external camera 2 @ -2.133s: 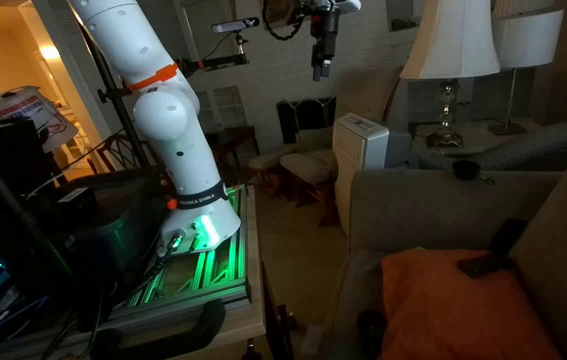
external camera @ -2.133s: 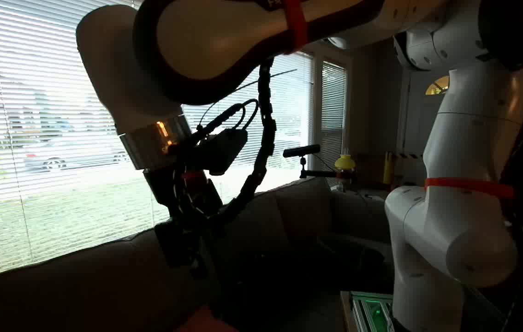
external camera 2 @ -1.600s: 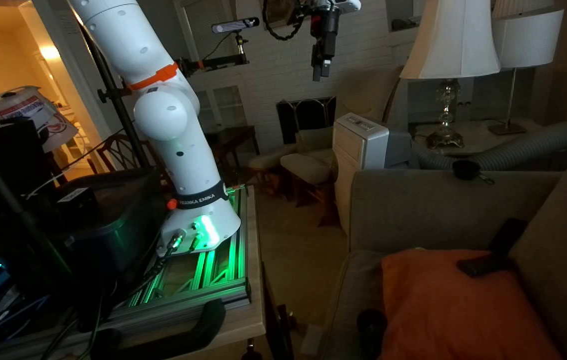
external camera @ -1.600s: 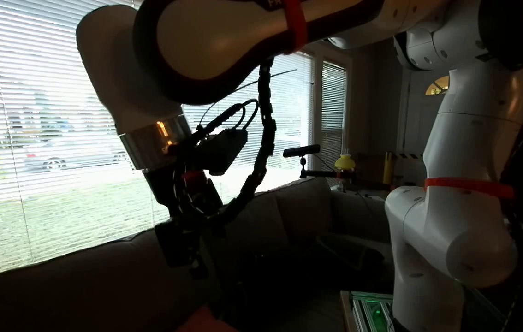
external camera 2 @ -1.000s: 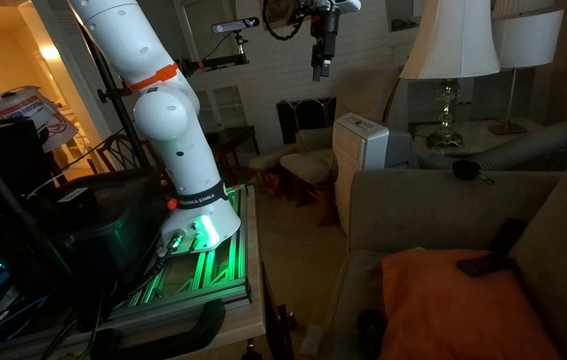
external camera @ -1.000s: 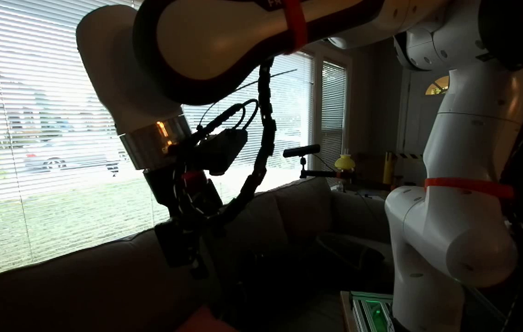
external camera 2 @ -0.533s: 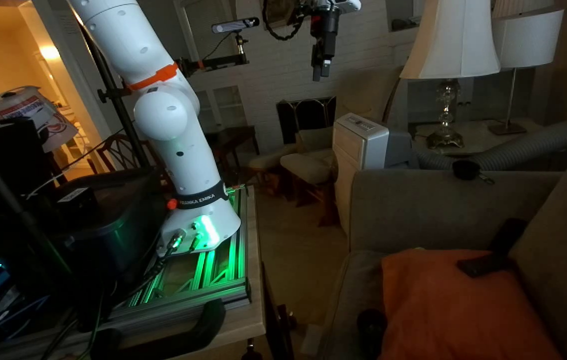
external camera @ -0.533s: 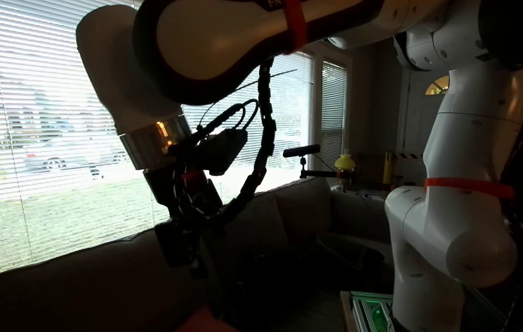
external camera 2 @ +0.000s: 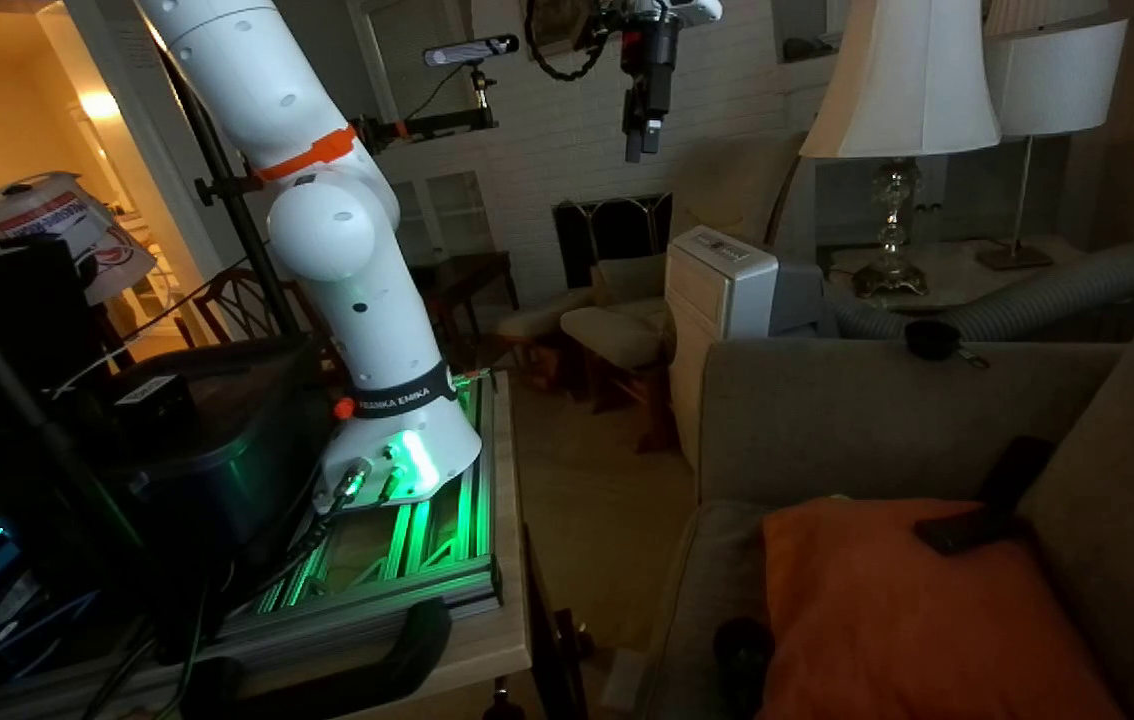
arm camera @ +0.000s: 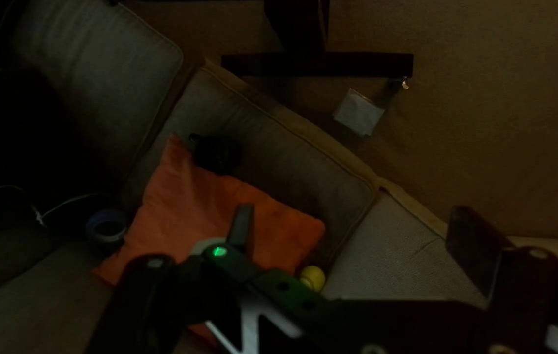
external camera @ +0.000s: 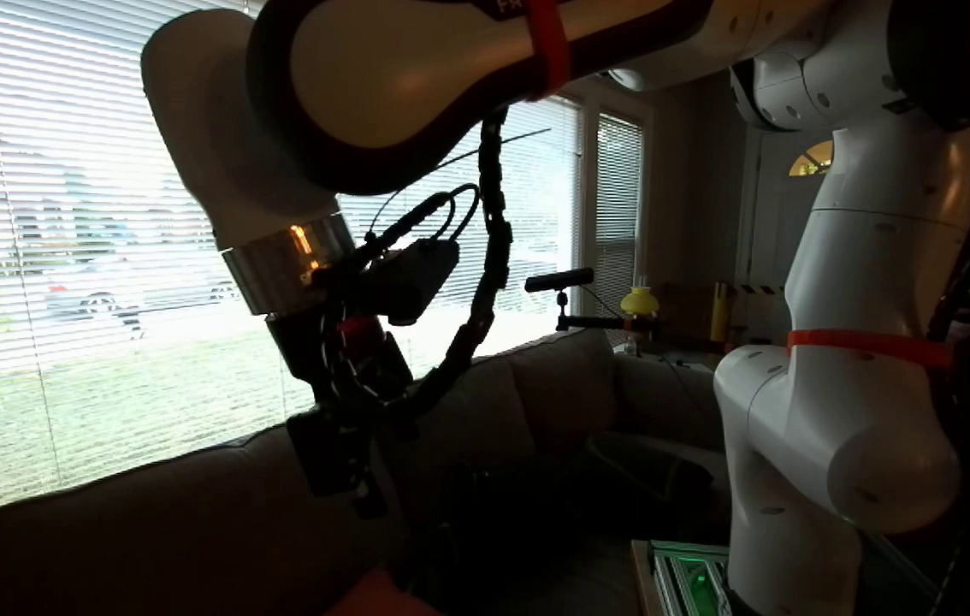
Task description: Put the black mug on the orange pillow
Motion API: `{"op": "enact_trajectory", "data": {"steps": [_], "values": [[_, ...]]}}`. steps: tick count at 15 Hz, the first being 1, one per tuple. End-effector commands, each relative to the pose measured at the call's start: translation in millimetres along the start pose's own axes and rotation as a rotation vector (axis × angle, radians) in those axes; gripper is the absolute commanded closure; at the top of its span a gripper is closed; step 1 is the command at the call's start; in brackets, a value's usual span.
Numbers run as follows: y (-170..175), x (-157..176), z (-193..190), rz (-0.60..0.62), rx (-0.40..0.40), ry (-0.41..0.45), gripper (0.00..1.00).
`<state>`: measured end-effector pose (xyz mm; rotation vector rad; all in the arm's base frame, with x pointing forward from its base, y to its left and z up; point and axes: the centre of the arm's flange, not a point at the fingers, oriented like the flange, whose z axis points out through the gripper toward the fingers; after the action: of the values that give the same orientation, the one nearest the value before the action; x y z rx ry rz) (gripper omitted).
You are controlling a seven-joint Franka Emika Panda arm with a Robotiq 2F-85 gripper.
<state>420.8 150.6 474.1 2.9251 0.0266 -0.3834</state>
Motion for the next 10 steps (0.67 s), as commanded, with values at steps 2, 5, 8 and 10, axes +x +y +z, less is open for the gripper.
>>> {"op": "enact_trajectory", "data": {"steps": [2, 5, 8, 10], "values": [[0.0, 0.0, 0.0, 0.000, 0.000, 0.000, 0.00], [9.0, 1.9, 17.6, 0.023, -0.008, -0.020, 0.00], [38.8, 5.4, 53.9, 0.070, -0.023, -0.064, 0.00], [62.5, 5.9, 80.0, 0.068, 0.021, -0.090, 0.00]]}}
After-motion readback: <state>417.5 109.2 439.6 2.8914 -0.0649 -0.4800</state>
